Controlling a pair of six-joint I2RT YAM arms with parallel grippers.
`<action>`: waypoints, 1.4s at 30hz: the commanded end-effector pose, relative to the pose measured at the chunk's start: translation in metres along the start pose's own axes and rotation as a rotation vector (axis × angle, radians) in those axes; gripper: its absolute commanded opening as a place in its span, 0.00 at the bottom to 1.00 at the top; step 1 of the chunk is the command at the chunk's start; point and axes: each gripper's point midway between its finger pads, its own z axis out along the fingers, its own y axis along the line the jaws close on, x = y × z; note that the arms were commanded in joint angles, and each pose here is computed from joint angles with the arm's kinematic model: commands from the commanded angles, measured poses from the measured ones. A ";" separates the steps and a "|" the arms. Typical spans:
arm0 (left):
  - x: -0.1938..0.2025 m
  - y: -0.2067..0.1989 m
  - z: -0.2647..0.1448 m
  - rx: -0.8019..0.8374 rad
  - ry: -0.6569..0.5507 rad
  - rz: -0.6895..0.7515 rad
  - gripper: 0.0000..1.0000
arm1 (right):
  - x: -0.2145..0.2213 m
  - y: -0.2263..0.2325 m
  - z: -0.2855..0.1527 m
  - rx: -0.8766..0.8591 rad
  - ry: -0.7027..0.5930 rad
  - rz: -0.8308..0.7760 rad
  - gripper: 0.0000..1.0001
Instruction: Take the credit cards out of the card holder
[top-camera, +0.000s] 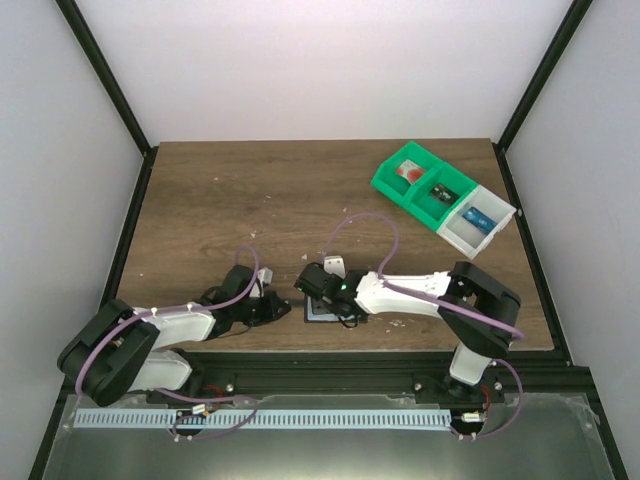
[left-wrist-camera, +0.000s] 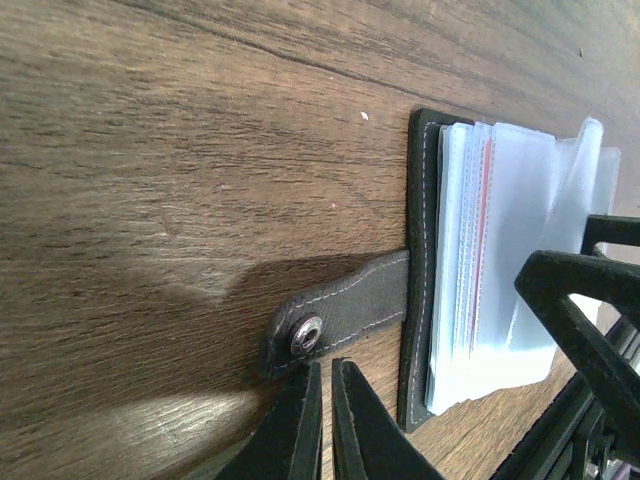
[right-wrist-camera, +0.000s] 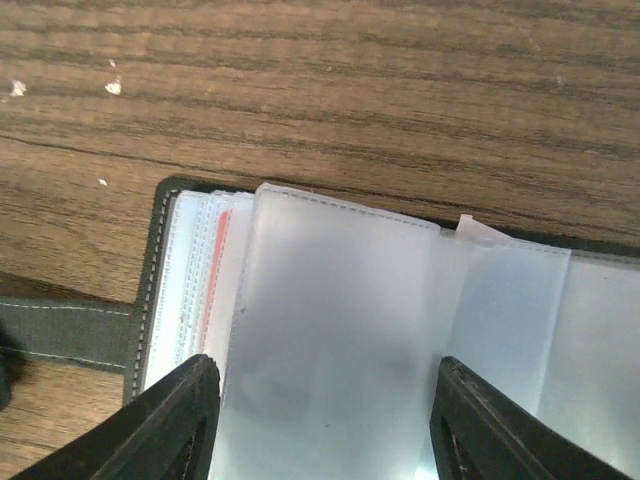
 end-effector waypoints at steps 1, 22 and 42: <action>0.013 0.027 0.000 -0.094 0.029 -0.018 0.08 | -0.007 -0.001 -0.010 0.001 -0.033 0.000 0.59; 0.014 0.030 -0.001 -0.097 0.023 -0.020 0.08 | 0.006 0.000 0.006 -0.004 -0.001 -0.023 0.70; 0.019 0.030 -0.007 -0.081 0.013 -0.032 0.08 | 0.013 -0.003 0.007 -0.007 0.017 -0.005 0.70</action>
